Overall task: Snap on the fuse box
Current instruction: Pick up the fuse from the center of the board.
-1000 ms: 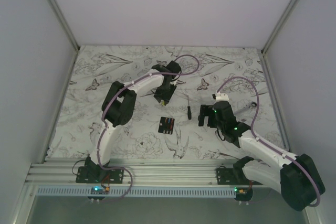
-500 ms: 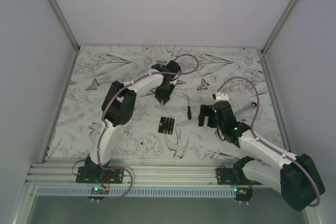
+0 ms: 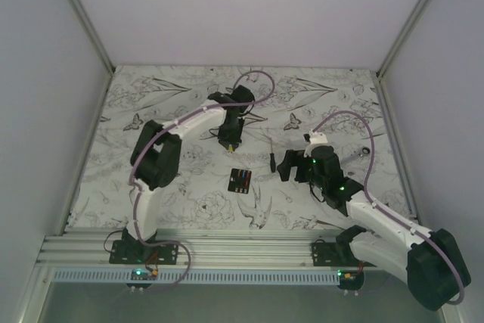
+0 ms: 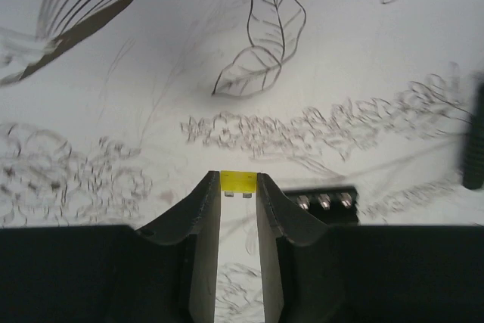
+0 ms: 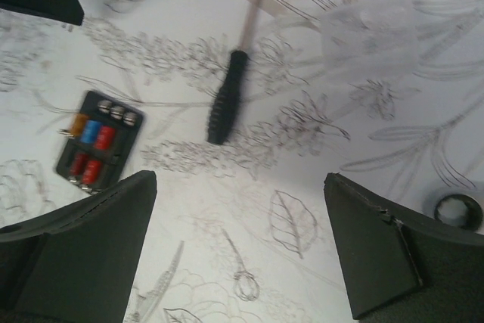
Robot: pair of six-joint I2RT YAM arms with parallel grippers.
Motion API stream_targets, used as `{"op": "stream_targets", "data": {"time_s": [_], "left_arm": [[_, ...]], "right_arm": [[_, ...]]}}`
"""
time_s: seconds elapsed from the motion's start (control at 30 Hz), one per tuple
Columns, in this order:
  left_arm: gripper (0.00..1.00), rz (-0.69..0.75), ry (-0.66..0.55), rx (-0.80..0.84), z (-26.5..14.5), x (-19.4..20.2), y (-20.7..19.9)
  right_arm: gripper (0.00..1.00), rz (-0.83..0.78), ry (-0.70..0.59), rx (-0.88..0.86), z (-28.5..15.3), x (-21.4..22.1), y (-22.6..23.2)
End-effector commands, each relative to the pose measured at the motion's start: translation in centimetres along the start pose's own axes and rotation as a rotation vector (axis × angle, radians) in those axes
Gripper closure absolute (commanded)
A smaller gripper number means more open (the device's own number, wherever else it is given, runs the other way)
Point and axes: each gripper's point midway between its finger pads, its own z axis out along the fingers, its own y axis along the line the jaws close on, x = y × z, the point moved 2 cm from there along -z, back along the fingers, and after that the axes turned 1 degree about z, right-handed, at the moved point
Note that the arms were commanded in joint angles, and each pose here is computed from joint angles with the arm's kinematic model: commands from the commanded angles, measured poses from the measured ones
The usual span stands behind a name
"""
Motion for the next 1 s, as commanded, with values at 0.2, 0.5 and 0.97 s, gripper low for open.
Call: {"op": "stream_targets", "data": {"time_s": [0.2,0.5,0.97], "left_arm": [[0.86,-0.292,-0.307,0.079,-10.0,0.5,-1.5],[0.85,-0.453,-0.471,0.194,-14.3,2.6,-3.7],[0.85,-0.534,-0.589,0.239,-17.1,4.5,-4.9]], "right_arm": [[0.07,0.07,-0.243,-0.368,-1.5,-4.0,6.6],[0.18,0.056,-0.38,-0.556,-2.4,-6.0,12.0],[0.38,0.06,-0.502,-0.624,-2.2,-7.7,16.1]]}}
